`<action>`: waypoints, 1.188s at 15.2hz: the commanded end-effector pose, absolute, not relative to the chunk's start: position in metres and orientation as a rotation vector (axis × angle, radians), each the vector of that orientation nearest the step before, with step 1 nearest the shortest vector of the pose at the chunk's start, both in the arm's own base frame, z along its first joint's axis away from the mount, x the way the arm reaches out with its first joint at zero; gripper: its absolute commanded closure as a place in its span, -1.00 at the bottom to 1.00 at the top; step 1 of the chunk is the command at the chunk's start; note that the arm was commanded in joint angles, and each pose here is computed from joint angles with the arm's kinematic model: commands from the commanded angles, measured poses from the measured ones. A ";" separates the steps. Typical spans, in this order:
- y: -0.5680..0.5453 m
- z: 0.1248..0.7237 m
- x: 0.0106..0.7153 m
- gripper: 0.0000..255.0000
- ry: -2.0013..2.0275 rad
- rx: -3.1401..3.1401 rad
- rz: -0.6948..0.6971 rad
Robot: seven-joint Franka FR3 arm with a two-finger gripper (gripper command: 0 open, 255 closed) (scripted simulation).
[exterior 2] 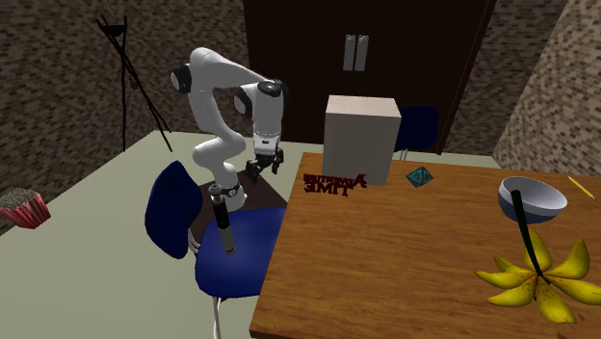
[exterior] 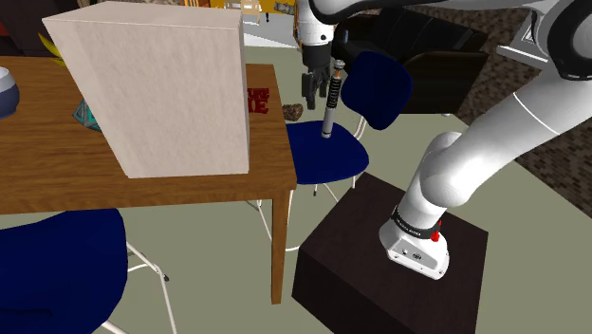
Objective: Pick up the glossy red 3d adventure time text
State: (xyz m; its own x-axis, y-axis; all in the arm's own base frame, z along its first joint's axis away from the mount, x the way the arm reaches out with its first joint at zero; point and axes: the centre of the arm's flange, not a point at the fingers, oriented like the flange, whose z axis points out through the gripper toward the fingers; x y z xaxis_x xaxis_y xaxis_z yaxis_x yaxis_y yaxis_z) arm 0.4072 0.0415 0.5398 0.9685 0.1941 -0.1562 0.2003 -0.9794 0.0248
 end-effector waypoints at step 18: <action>0.195 0.600 0.552 -1.00 1.229 2.917 0.044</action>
